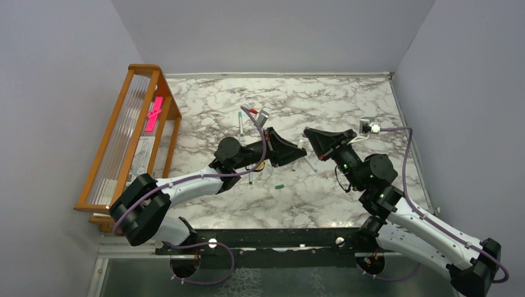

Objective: Insert the pens into the pen caps

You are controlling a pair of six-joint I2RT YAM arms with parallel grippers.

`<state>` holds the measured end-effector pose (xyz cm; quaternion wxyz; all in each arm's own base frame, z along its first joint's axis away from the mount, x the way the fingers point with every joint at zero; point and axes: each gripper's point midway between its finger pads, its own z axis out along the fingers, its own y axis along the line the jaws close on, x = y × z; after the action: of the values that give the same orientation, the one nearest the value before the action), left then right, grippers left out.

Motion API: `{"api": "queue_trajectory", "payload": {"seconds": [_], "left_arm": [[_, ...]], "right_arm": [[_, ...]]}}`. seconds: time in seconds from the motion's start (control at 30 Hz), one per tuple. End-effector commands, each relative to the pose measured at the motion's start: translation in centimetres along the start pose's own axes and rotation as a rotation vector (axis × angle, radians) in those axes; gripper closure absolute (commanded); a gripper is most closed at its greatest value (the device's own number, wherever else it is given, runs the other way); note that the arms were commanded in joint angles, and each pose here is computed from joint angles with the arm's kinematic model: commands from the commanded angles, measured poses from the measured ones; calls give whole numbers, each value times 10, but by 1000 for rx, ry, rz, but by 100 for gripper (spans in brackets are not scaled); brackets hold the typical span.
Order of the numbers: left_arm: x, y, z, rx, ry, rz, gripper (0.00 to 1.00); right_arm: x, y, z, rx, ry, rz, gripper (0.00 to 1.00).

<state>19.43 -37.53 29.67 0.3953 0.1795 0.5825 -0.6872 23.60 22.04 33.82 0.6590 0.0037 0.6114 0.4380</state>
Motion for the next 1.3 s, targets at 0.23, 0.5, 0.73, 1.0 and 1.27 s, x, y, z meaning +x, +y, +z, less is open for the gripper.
{"api": "queue_trajectory", "payload": {"seconds": [0.23,0.5,0.73,1.0,1.27], "left_arm": [[2,-8,1,42,11,24,100],[3,-9,1,44,13,32,100],[4,-9,2,51,24,29,100],[5,-10,3,56,29,32,100],[1,-13,5,55,14,40,100]], "right_arm": [[-20,13,0,-44,-60,2,99],[-26,15,-4,-52,-75,0,99],[-23,19,-3,-72,-60,-11,99],[-20,20,0,-83,-49,-16,99],[-17,21,-2,-90,-35,-21,99]]}}
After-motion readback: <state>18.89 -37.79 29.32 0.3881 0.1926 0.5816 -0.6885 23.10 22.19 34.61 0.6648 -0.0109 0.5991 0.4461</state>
